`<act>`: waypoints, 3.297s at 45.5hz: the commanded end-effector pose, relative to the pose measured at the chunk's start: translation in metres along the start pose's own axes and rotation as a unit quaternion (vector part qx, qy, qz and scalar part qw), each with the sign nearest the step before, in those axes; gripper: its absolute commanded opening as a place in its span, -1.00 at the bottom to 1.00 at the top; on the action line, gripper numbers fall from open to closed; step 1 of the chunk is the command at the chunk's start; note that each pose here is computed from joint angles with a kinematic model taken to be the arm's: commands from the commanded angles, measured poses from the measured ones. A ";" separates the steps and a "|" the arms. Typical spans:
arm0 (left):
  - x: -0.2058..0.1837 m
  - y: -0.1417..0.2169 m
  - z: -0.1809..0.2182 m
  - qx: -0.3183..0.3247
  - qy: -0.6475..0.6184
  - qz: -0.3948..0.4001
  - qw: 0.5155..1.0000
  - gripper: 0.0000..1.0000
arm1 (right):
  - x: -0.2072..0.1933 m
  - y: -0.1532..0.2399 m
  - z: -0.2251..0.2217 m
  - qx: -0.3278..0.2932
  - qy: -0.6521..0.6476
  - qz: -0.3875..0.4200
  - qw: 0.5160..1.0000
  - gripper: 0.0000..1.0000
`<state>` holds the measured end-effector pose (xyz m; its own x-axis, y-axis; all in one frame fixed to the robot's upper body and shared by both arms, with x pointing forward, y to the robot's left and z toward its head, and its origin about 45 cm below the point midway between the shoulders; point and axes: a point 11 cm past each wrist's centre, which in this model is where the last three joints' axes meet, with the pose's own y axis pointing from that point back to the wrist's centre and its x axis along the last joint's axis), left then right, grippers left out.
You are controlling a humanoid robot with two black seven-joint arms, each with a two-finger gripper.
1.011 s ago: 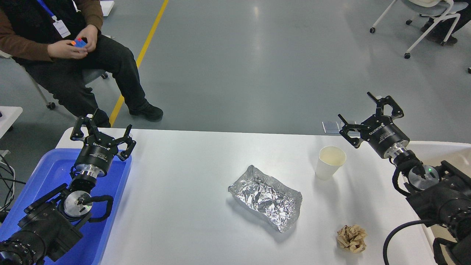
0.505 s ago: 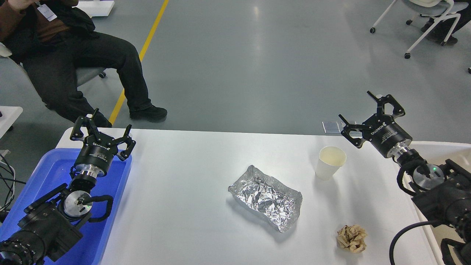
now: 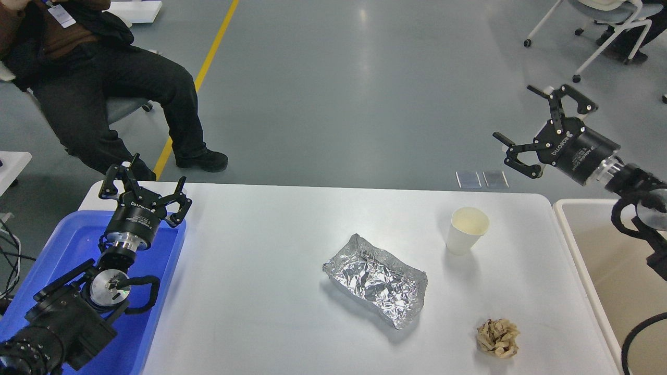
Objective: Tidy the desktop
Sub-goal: 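Lower the open right gripper beside the white paper cup, then close the right gripper around the white paper cup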
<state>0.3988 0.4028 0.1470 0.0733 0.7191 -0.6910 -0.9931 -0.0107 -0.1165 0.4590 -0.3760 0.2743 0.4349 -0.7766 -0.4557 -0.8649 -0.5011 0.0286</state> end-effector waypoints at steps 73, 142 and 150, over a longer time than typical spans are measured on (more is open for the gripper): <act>-0.001 -0.001 0.000 0.001 0.000 -0.003 1.000 1.00 | -0.008 -0.003 0.124 -0.364 0.697 -0.043 0.617 1.00; -0.001 -0.001 0.000 0.000 0.000 -0.002 1.000 1.00 | 0.011 0.000 0.168 -0.338 0.739 -0.028 0.582 -0.02; -0.001 -0.001 0.000 0.000 0.000 -0.001 1.000 1.00 | 0.012 0.001 0.169 -0.343 0.739 -0.031 0.580 -1.00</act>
<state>0.3995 0.4023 0.1478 0.0765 0.7189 -0.6909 -0.9930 -0.0079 -0.1181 0.4223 -0.3192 0.1208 0.6329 0.0111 0.7741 -0.7590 -0.1884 0.6232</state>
